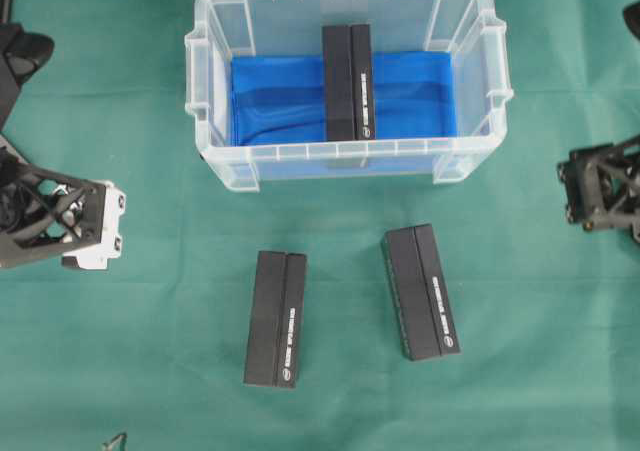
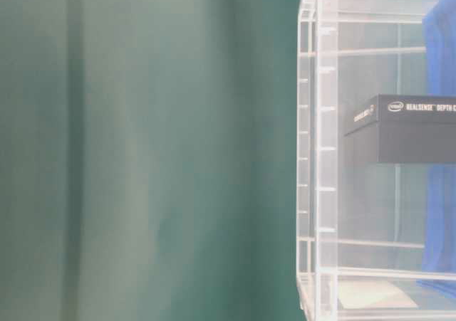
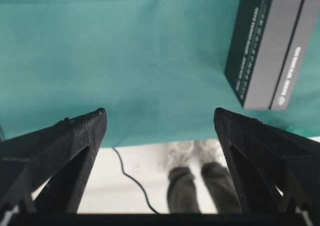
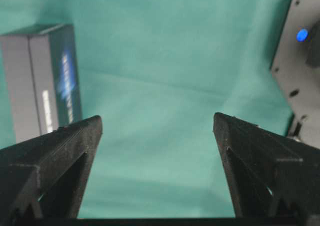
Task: Take the box out of the case with both arms.
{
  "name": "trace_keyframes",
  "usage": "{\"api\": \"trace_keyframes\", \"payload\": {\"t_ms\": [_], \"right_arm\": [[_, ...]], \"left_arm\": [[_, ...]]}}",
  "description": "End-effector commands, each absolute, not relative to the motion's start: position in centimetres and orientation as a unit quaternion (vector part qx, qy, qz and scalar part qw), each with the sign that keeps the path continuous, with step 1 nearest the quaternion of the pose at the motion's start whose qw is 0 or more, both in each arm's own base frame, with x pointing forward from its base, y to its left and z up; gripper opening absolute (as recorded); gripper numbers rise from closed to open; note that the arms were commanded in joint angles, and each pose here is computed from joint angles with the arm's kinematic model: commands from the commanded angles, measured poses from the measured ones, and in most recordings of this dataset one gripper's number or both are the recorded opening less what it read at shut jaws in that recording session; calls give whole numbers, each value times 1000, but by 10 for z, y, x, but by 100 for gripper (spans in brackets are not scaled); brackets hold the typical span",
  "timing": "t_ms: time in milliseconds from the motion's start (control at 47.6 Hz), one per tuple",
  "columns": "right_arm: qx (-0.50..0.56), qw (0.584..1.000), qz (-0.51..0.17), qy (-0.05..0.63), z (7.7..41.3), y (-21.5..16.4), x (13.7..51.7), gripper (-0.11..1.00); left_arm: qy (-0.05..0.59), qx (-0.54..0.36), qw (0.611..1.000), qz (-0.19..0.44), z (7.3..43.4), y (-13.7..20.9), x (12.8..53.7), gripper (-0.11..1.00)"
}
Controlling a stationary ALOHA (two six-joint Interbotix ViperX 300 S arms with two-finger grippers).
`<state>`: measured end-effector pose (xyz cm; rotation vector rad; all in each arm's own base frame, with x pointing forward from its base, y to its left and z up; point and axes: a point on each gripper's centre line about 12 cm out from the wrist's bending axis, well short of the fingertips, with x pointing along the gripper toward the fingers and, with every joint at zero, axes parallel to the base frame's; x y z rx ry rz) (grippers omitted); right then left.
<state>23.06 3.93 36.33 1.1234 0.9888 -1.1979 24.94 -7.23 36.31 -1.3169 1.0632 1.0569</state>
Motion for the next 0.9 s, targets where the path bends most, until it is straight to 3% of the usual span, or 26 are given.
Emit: {"api": "trace_keyframes", "payload": {"t_ms": [0, 483, 883], "right_arm": [[488, 577, -510, 411, 371, 25, 226, 86], [468, 576, -531, 410, 374, -51, 216, 85], [471, 570, -533, 410, 363, -62, 217, 85]], "left_arm": [[436, -563, 544, 444, 371, -60, 245, 92], [440, -539, 545, 467, 371, -5, 233, 92], [439, -534, 543, 476, 371, 10, 232, 92]]}}
